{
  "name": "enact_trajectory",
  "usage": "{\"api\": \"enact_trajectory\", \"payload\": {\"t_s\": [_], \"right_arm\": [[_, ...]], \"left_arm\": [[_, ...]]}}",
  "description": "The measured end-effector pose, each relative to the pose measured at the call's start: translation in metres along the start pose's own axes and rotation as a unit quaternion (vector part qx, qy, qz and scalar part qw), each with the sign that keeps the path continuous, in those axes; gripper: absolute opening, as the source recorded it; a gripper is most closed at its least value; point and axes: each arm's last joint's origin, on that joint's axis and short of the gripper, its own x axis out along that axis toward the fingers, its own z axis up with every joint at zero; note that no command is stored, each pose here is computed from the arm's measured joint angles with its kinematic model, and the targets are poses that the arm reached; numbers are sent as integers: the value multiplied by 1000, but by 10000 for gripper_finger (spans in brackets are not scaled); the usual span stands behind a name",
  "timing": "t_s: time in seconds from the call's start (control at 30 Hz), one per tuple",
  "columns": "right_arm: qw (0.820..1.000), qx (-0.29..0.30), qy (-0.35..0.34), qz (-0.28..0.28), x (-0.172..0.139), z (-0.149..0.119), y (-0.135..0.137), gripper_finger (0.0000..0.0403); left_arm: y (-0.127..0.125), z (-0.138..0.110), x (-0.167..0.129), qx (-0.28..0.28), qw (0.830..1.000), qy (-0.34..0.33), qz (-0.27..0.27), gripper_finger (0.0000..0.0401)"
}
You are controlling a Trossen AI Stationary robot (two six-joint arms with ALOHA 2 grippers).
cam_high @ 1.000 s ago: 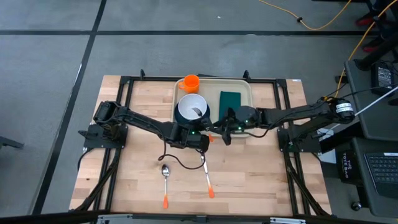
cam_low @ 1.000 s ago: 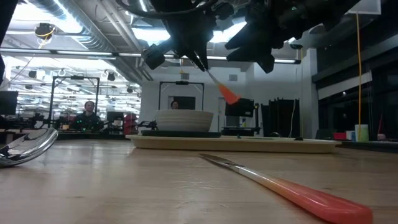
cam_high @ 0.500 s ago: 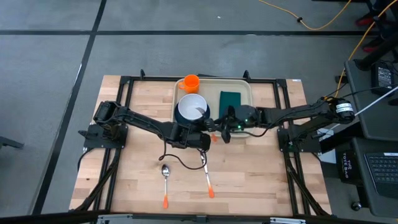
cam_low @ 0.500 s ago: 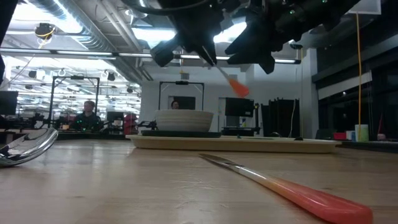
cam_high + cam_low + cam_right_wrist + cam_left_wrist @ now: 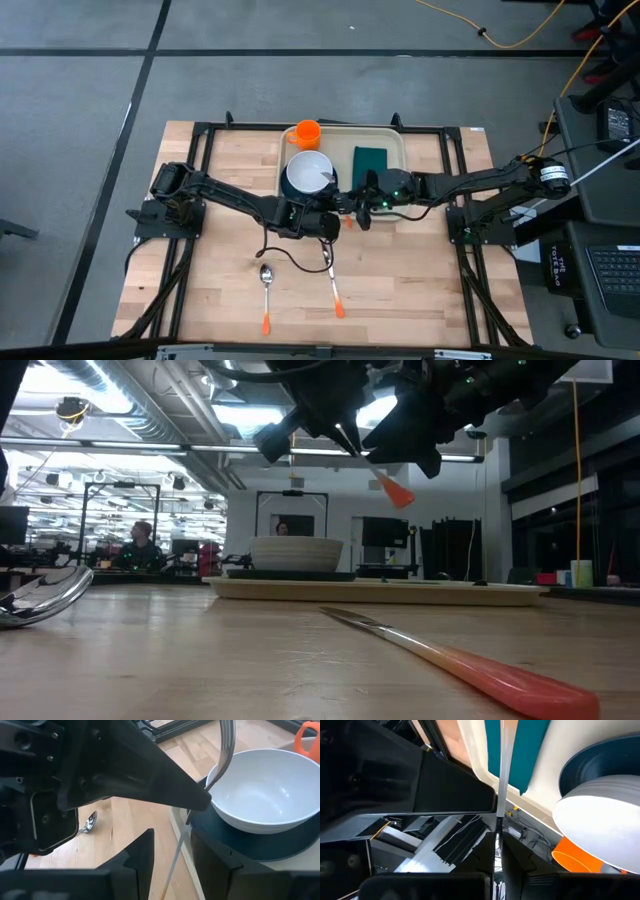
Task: Set up tray
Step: Put the orange fork on top of the napkin to the right of the green plate on the gray serving tray
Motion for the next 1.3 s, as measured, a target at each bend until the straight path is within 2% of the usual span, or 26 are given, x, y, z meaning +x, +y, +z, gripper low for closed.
{"api": "enact_trajectory", "payload": {"t_s": [0.27, 0.4, 0.83, 1.3], "right_arm": [[1000, 0, 0, 0, 0, 0, 0, 132], [1000, 0, 0, 0, 0, 0, 0, 132], [1000, -1, 0, 0, 0, 0, 0, 128], [1000, -13, 3, -2, 0, -1, -1, 12]], "left_arm": [[4, 3, -4, -14, 1000, -3, 16, 8], [5, 5, -7, 4, 1000, -7, 22, 8], [7, 5, -7, 6, 999, -9, 31, 8], [8, 6, -7, 8, 999, -15, 32, 8]]}}
